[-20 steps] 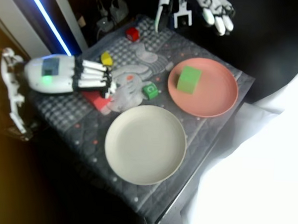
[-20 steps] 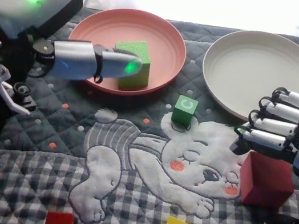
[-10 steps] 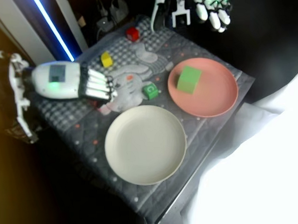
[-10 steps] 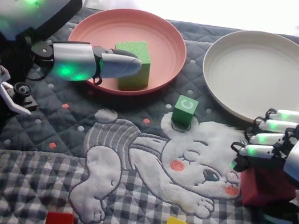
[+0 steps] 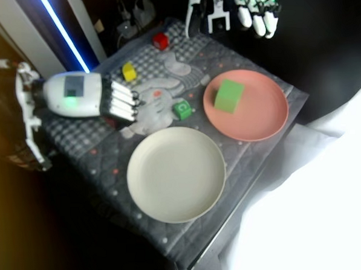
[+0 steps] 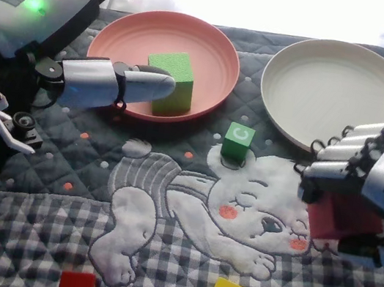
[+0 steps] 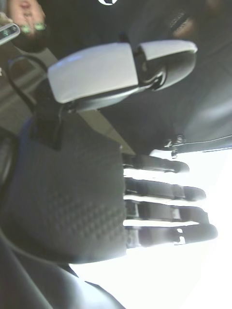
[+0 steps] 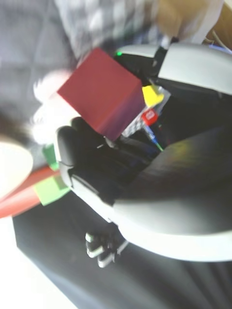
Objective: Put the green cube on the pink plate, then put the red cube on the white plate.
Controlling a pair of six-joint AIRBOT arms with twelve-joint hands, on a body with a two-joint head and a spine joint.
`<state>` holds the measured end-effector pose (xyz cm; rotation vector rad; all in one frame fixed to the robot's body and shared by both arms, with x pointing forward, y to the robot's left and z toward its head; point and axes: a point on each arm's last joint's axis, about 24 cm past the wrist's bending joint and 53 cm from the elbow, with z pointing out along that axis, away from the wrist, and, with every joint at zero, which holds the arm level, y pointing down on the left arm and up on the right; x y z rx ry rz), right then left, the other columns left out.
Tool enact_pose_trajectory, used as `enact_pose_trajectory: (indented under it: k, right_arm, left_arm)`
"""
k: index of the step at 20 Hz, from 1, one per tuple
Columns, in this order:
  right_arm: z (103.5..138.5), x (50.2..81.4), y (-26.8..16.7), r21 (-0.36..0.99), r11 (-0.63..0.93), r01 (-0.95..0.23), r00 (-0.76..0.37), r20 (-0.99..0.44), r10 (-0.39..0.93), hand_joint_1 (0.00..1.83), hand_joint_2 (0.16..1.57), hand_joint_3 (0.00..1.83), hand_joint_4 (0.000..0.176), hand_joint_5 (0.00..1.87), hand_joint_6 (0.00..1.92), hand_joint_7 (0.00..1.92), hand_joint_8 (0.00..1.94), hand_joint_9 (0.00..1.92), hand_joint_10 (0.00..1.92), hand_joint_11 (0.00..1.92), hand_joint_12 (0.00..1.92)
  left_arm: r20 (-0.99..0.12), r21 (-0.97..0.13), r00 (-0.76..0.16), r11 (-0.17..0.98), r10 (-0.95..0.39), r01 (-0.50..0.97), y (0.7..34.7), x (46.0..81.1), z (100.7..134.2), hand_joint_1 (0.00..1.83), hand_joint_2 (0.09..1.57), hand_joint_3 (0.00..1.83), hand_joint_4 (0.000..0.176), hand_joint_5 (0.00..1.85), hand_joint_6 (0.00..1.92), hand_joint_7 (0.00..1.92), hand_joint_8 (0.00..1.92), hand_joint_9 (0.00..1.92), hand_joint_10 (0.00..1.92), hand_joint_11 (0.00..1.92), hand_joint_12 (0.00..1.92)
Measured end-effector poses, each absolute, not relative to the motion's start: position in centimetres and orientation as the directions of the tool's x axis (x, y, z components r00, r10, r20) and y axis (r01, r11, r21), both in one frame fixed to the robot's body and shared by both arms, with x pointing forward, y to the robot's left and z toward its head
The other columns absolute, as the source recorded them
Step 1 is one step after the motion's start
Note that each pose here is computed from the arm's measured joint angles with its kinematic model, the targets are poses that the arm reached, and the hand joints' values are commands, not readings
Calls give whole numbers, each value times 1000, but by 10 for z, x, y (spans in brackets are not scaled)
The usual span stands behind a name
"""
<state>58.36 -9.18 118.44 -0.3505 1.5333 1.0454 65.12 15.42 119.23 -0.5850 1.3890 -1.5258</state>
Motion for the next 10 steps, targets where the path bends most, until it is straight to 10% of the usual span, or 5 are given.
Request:
enact_pose_trajectory:
  k: [3, 6, 10]
  right_arm:
    - [1206, 584, -92, 403, 533, -744, -225, -902, 368, 1342, 1217, 4, 0, 829, 1293, 757, 1350, 643, 1526, 530, 1861]
    - [1225, 592, -94, 384, 526, -759, -177, -899, 401, 1352, 1206, 0, 0, 748, 1355, 850, 1244, 699, 1496, 359, 1890]
    - [1239, 612, -92, 359, 535, -765, -129, -899, 418, 1350, 1214, 3, 0, 768, 1200, 811, 1359, 679, 1587, 585, 1912]
  left_arm:
    - [-238, -942, -418, 104, -877, 319, 158, 653, 1192, 512, 989, 3, 135, 166, 1, 216, 2, 110, 259, 0, 1166]
    - [-239, -941, -417, 103, -877, 323, 158, 653, 1193, 512, 990, 1, 126, 185, 4, 236, 5, 148, 233, 0, 1205]
    - [-240, -939, -419, 100, -876, 330, 157, 651, 1195, 539, 1003, 3, 129, 197, 5, 243, 5, 143, 223, 0, 1170]
